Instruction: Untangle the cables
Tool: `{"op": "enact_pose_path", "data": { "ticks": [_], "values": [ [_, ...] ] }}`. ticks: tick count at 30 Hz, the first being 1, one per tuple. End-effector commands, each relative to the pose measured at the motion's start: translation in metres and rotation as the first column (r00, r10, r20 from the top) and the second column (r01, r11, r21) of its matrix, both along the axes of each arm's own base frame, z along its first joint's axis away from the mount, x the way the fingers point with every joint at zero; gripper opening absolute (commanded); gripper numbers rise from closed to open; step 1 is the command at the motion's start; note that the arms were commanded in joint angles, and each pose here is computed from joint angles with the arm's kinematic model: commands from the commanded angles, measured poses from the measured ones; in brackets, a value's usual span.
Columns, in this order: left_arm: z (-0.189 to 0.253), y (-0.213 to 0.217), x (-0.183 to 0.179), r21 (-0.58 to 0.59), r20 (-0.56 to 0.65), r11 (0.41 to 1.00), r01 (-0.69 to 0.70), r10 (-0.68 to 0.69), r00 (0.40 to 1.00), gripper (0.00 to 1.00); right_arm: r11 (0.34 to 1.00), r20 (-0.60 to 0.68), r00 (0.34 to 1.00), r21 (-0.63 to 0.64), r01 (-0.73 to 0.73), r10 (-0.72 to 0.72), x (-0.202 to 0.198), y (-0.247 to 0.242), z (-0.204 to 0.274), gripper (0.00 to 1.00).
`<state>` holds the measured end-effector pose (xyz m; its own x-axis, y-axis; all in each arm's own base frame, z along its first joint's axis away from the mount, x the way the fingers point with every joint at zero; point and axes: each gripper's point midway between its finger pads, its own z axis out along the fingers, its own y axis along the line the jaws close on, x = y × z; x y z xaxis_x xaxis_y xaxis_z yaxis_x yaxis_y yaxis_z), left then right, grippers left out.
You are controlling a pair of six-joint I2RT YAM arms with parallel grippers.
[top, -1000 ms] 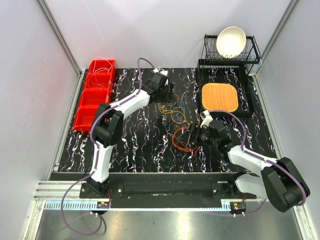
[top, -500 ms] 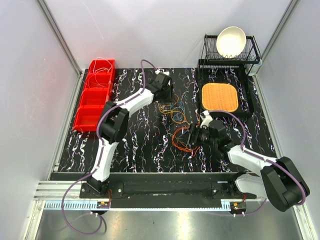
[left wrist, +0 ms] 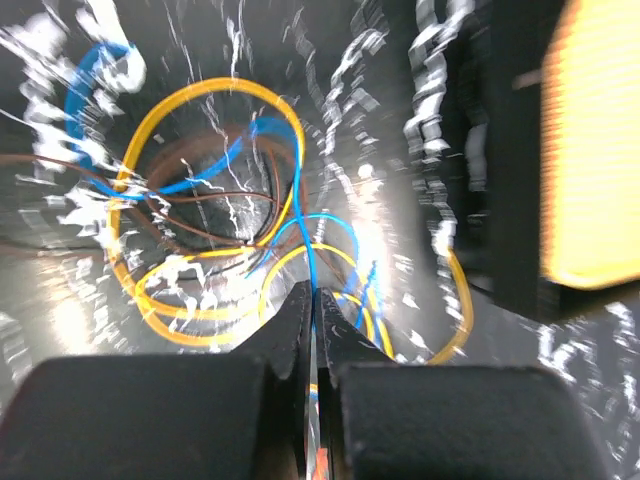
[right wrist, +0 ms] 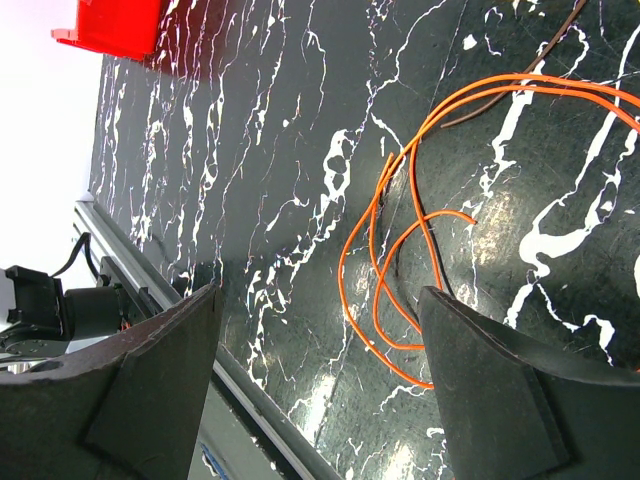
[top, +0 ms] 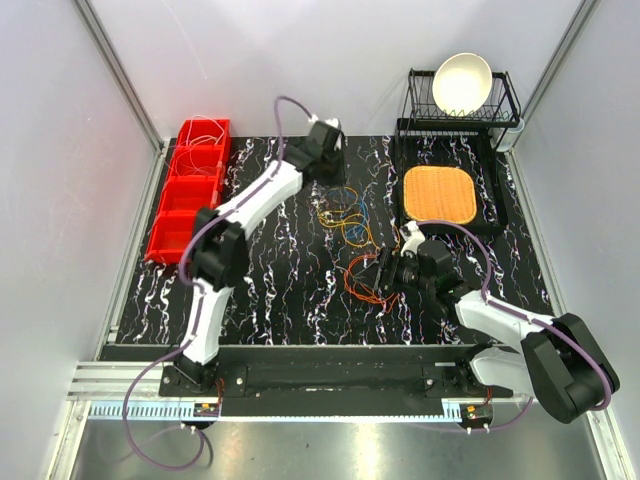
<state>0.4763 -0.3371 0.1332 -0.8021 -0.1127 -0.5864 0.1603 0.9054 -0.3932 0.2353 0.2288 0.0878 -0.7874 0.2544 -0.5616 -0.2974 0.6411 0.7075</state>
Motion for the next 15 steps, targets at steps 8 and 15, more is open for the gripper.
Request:
{"op": "enact_pose_path", "data": {
  "ticks": [8, 15],
  "values": [
    [0.285, 0.085, -0.063, -0.117, 0.504, 0.991, -0.062, 0.113, 0.856, 0.00, 1.000, 0.063, 0.998, 0.017, 0.026, -0.027, 0.011, 0.001, 0.016, 0.85],
    [0.198, 0.099, -0.092, -0.045, 0.360, 0.996, -0.077, 0.088, 0.929, 0.00, 0.999, 0.062, 0.998, 0.018, 0.028, -0.029, 0.011, 0.001, 0.016, 0.85]
  ]
}}
